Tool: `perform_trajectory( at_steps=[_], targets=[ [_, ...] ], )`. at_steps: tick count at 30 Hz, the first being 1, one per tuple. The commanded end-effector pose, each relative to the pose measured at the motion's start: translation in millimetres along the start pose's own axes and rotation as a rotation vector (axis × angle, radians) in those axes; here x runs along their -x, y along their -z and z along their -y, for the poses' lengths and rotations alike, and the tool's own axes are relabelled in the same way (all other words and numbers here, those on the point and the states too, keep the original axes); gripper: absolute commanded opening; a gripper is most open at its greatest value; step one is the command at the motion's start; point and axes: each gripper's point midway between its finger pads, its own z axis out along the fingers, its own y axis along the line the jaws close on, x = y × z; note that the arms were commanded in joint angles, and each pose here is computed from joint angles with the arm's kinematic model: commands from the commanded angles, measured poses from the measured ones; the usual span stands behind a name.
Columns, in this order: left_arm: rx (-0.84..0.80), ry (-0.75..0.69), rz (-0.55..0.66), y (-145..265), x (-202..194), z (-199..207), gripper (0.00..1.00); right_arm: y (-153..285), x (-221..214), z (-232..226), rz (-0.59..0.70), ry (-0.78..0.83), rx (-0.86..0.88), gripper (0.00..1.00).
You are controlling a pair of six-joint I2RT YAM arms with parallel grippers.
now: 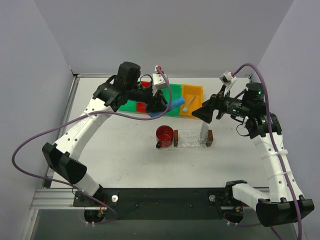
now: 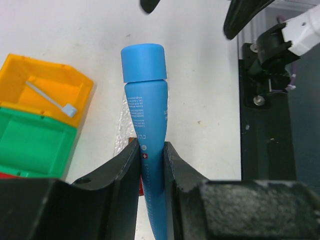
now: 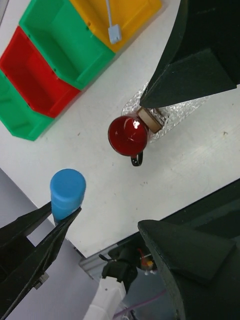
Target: Prepare toiletry sets of a toothbrush and toothpaste on the tray
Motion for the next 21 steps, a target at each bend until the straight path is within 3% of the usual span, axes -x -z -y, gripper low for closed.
perform_trajectory(
  at_steps=[1, 13, 21],
  targets=[
    [-0.100, -0.089, 0.087, -1, 26, 35, 0.00, 1, 11, -47, 0.010, 0.041, 0.211, 0.88],
    [-0.164, -0.096, 0.068, -19, 21, 61, 0.00, -20, -15, -71, -0.067, 0.093, 0.297, 0.88],
    [-0.180, -0.100, 0.063, -24, 20, 68, 0.00, -25, -17, -69, -0.081, 0.084, 0.303, 0.68]
  ],
)
